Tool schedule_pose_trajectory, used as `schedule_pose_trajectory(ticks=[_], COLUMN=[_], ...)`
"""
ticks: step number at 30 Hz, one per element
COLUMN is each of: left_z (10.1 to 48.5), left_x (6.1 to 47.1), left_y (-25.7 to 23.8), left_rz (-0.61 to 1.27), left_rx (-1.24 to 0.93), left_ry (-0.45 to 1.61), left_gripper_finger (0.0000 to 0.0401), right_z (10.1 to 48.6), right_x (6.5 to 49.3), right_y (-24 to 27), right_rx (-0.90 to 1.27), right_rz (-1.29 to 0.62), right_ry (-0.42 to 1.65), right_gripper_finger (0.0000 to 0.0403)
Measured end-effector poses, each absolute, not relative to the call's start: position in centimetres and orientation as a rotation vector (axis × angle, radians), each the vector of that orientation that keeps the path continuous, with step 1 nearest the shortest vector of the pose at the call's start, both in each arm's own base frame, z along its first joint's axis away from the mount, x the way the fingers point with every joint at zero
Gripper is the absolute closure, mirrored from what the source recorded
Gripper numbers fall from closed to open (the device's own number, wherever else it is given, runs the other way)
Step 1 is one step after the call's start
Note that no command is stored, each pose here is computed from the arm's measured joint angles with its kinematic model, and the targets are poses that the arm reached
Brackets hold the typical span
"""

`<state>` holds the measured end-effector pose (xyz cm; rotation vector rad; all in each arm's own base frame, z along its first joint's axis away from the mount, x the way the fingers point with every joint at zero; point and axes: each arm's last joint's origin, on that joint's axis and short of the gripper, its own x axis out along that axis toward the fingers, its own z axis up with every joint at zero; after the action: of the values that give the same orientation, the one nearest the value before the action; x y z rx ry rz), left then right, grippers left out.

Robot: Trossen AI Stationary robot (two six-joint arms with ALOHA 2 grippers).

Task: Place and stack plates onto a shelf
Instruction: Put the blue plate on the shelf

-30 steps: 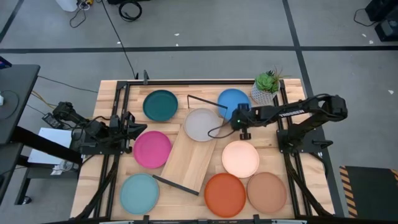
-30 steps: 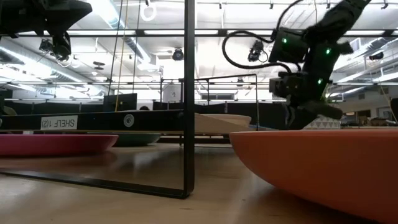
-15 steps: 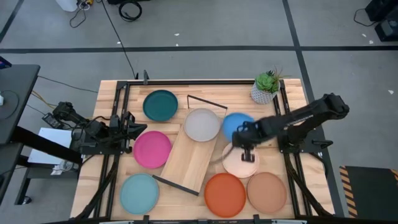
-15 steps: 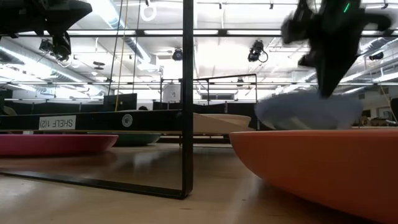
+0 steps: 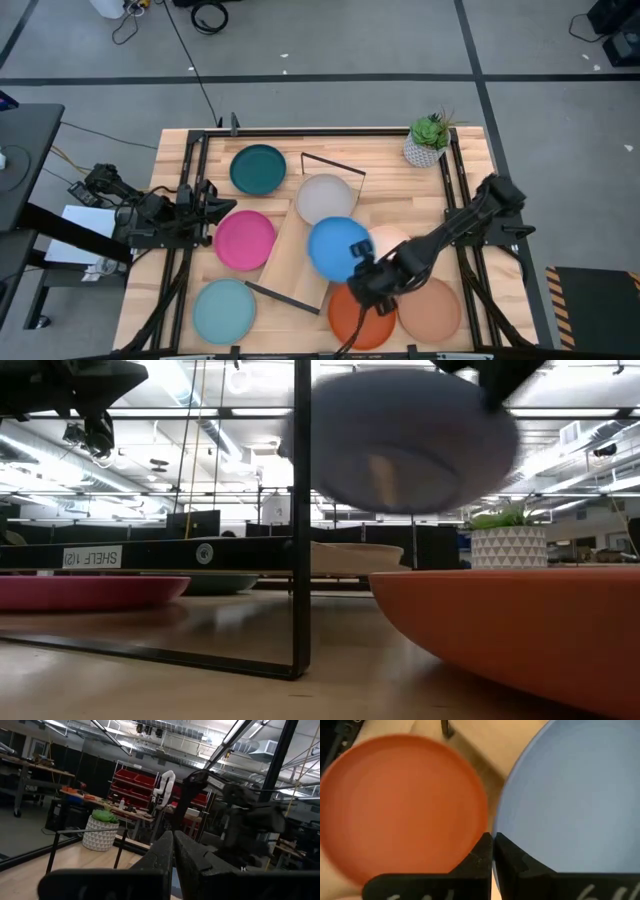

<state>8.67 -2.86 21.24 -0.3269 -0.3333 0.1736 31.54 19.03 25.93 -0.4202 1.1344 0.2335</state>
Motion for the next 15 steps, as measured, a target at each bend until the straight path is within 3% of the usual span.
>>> schedule_pose_trajectory(ticks=[5,15], left_z=[21.2,21.2], left_x=[8.7,8.7], left_y=[-2.9,-2.9], left_rz=[0.174,0.165], left_rx=[-0.327,-0.378], left_ry=[-0.333,-0.338], left_gripper_finger=[0.0378,0.0378], right_z=[26.2,22.6], right_x=[34.5,38.7], right_y=[20.2,18.9], right_rx=[-0.622,-0.751], right_rz=[0.336,0.459], right_ry=[1.074,1.054], right_gripper_finger=[0.0392,0.0388])
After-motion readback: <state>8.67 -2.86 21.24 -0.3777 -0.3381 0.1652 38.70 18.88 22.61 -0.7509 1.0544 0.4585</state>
